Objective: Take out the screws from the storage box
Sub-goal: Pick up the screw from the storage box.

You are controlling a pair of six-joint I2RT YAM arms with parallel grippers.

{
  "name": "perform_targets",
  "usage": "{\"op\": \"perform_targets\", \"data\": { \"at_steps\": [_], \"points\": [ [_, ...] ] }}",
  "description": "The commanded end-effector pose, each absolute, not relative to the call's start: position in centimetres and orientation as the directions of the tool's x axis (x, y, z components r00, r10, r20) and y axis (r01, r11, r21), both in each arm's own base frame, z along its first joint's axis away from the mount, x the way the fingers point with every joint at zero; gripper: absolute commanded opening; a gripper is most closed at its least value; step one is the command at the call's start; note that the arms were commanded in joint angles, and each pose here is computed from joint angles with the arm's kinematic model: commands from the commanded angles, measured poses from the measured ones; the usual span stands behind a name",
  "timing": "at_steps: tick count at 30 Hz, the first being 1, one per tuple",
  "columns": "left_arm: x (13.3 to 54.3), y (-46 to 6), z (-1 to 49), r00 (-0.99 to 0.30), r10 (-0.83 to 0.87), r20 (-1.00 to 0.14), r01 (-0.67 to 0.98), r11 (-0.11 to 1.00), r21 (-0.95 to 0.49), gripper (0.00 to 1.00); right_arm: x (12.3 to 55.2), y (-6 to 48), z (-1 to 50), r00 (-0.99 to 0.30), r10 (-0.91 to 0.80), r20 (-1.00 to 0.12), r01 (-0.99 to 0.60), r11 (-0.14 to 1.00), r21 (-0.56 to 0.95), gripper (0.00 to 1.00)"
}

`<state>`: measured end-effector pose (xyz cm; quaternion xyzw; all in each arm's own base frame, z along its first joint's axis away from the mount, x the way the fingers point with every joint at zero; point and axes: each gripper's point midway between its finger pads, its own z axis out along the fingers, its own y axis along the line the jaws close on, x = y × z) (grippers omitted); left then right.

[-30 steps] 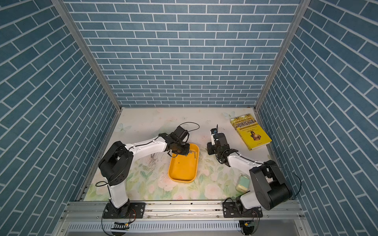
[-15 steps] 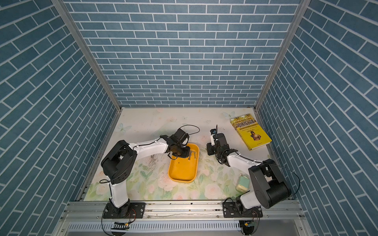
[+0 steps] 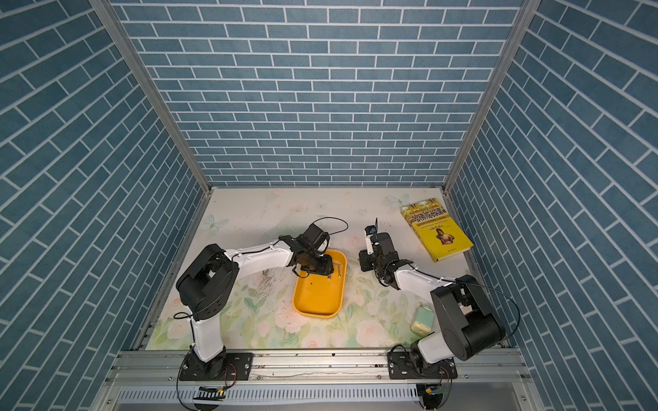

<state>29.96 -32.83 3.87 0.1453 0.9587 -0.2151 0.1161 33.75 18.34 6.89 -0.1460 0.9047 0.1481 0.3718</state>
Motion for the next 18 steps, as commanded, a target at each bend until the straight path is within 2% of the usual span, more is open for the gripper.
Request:
{"op": "perform_targets", "data": {
  "at_steps": [1,6,10,14,16,18],
  "points": [
    [29.6,-32.8,2.4,-0.935,0.249,-0.252,0.331,0.868,-0.369,0.38,34.0,18.7,6.9,-0.673,-0.175,-0.719,-0.398,0.904,0.153,0.37],
    [29.5,-32.9,1.5,-0.936,0.264,-0.234,0.334,0.876,-0.348,0.32,34.0,18.7,6.8,-0.675,-0.176,-0.716,-0.398,0.904,0.153,0.37],
    [29.5,-32.7,1.2,-0.938,0.262,-0.228,0.329,0.881,-0.341,0.11,34.0,18.7,6.9,-0.673,-0.175,-0.719,-0.399,0.904,0.154,0.38],
    [29.5,-32.6,1.1,-0.938,0.263,-0.227,0.328,0.883,-0.336,0.07,34.0,18.7,6.9,-0.673,-0.176,-0.718,-0.401,0.903,0.154,0.38],
    [29.4,-32.6,1.0,-0.939,0.261,-0.225,0.327,0.882,-0.339,0.01,33.9,18.7,6.9,-0.674,-0.178,-0.717,-0.402,0.902,0.154,0.38],
    [29.4,-32.6,1.0,-0.938,0.261,-0.228,0.328,0.883,-0.337,0.0,33.9,18.7,6.9,-0.674,-0.176,-0.718,-0.401,0.903,0.155,0.38]
  ]
}}
